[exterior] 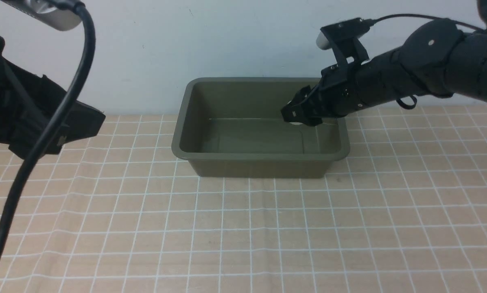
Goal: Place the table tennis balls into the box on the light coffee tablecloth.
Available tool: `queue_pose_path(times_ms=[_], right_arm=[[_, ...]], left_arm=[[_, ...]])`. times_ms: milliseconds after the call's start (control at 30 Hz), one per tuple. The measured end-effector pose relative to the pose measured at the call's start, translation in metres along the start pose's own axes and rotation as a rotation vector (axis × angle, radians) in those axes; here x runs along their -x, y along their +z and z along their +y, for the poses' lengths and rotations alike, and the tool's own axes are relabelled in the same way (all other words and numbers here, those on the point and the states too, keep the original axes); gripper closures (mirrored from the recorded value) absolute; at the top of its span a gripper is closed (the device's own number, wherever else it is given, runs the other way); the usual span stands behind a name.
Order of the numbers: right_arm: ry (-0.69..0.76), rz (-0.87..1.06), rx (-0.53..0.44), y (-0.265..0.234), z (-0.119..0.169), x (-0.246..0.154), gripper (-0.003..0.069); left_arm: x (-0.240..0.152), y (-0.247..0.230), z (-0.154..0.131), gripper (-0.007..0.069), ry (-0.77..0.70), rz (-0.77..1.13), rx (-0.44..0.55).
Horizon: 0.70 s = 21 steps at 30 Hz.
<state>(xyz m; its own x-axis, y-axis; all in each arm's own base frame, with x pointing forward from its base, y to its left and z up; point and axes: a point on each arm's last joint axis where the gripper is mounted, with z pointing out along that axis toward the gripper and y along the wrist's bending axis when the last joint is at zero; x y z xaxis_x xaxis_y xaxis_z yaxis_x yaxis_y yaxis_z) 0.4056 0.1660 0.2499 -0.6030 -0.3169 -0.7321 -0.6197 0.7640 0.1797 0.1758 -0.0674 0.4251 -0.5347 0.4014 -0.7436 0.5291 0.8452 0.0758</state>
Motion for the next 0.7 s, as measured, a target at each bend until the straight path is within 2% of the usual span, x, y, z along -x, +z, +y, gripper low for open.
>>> queue_pose_path(times_ms=[133,200,267,300,333,400,533,700], right_arm=[[-0.009,0.025,0.018,0.011,-0.005,-0.001,0.0297],[-0.012,0.028,0.02,0.013,-0.005,-0.001,0.0237],[-0.022,0.026,0.02,0.012,-0.005,-0.001,0.0136],[-0.025,0.027,0.021,0.012,-0.005,-0.001,0.0127],[-0.051,0.032,0.024,0.01,-0.004,0.0,0.0073],[-0.099,0.031,0.019,0.001,-0.002,0.004,0.0043],[-0.192,-0.034,-0.036,-0.045,0.007,0.025,0.0052],[-0.267,-0.125,-0.188,-0.135,0.009,0.045,0.0109]], left_arm=[[0.0,0.0,0.0,0.0181,0.0,0.0,0.0],[0.0,0.0,0.0,0.0181,0.0,0.0,0.0],[0.0,0.0,0.0,0.0181,0.0,0.0,0.0],[0.0,0.0,0.0,0.0181,0.0,0.0,0.0],[0.0,0.0,0.0,0.0181,0.0,0.0,0.0],[0.0,0.0,0.0,0.0181,0.0,0.0,0.0],[0.0,0.0,0.0,0.0181,0.0,0.0,0.0],[0.0,0.0,0.0,0.0181,0.0,0.0,0.0]])
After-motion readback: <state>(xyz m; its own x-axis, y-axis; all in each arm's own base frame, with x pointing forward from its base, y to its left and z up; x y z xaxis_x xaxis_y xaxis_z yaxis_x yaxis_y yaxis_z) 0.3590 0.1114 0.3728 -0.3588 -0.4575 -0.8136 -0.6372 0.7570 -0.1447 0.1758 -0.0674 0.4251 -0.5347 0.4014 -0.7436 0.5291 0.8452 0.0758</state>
